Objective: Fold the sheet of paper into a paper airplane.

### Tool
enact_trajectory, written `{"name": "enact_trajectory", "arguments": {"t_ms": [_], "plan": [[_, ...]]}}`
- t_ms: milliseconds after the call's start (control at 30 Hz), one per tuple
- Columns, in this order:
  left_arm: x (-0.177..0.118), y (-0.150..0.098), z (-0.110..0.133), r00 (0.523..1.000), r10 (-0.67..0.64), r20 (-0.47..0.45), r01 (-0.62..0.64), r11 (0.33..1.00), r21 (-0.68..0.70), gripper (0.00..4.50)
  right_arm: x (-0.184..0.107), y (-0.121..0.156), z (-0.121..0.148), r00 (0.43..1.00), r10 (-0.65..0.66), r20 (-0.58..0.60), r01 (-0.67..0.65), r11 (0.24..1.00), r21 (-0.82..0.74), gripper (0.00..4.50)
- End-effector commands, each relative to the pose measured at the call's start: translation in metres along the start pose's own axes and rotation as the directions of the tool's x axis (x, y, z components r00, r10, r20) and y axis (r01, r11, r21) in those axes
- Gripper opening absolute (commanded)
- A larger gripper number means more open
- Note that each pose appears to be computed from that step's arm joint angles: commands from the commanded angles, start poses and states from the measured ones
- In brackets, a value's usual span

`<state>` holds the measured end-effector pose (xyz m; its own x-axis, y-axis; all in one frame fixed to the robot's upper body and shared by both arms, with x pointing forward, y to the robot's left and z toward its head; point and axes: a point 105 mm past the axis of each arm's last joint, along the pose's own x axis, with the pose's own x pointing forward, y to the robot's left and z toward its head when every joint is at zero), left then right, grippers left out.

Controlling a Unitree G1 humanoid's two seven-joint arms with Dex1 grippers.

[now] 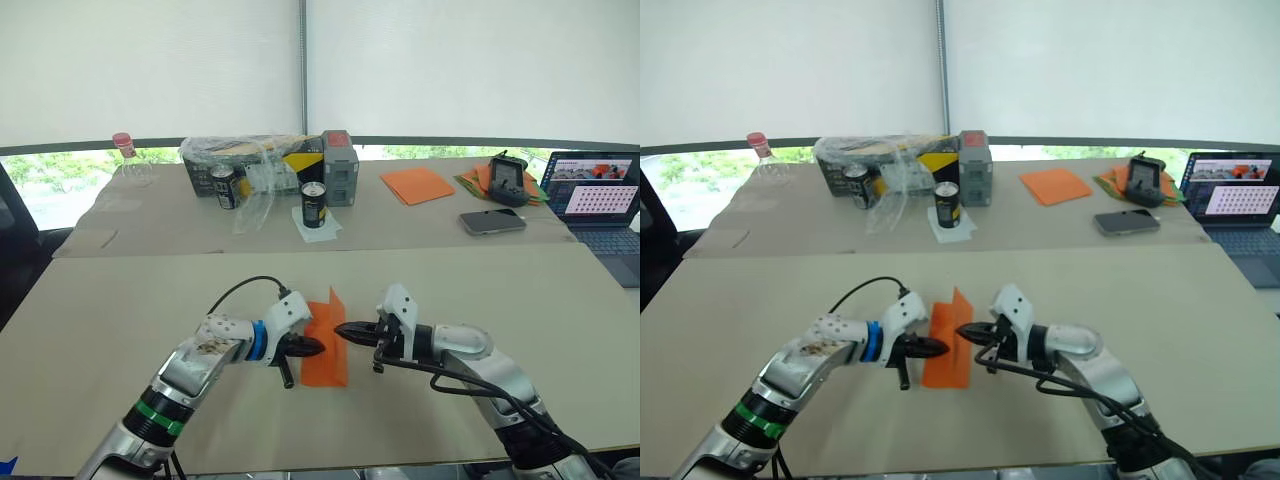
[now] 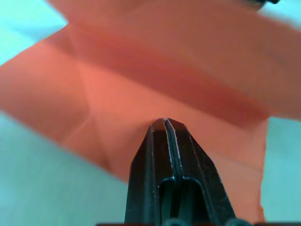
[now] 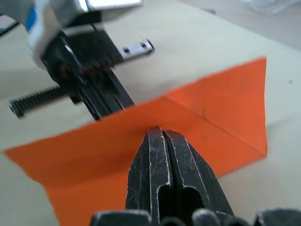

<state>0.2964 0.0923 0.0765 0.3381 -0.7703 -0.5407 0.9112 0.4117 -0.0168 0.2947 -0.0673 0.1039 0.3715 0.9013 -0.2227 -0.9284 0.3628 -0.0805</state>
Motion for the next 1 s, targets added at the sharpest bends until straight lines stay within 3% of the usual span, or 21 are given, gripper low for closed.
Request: {"name": "enact_trajectory", "arguments": {"t_ms": [33, 167, 300, 367, 567, 733, 1000], "plan": [[-0.024, 0.017, -0.039, 0.987, 0.116, -0.109, -0.126, 0.988, -0.088, 0.0, 0.011, 0.006, 0.005, 0.998, 0.07, 0.002, -0.069, 0.996, -0.053, 0.07], [-0.04, 0.022, -0.035, 0.988, 0.153, -0.032, -0.155, 0.982, -0.111, 0.0, 0.019, 0.002, -0.007, 0.995, 0.073, -0.068, -0.077, 0.995, -0.058, 0.07], [-0.052, 0.034, -0.009, 0.968, 0.211, 0.138, -0.187, 0.969, -0.163, 0.0, 0.031, 0.004, -0.012, 0.992, 0.086, -0.087, -0.091, 0.994, -0.055, 0.07], [-0.054, 0.034, 0.005, 0.953, 0.206, 0.221, -0.169, 0.97, -0.176, 0.0, 0.035, 0.004, -0.021, 0.987, 0.082, -0.135, -0.092, 0.993, -0.071, 0.07], [-0.051, 0.02, 0.027, 0.93, 0.122, 0.348, -0.08, 0.988, -0.134, 0.0, 0.035, -0.003, -0.035, 0.977, 0.018, -0.212, -0.028, 0.999, -0.046, 0.07], [-0.029, 0.002, 0.03, 0.94, 0.021, 0.34, 0.01, 0.996, -0.088, 0.0, 0.024, -0.01, -0.042, 0.968, -0.047, -0.245, 0.043, 0.999, -0.019, 0.07], [0.003, -0.012, -0.005, 0.985, -0.059, 0.164, 0.063, 0.998, -0.02, 0.0, 0.01, -0.013, -0.041, 0.964, -0.127, -0.232, 0.135, 0.991, 0.022, 0.07]]}}
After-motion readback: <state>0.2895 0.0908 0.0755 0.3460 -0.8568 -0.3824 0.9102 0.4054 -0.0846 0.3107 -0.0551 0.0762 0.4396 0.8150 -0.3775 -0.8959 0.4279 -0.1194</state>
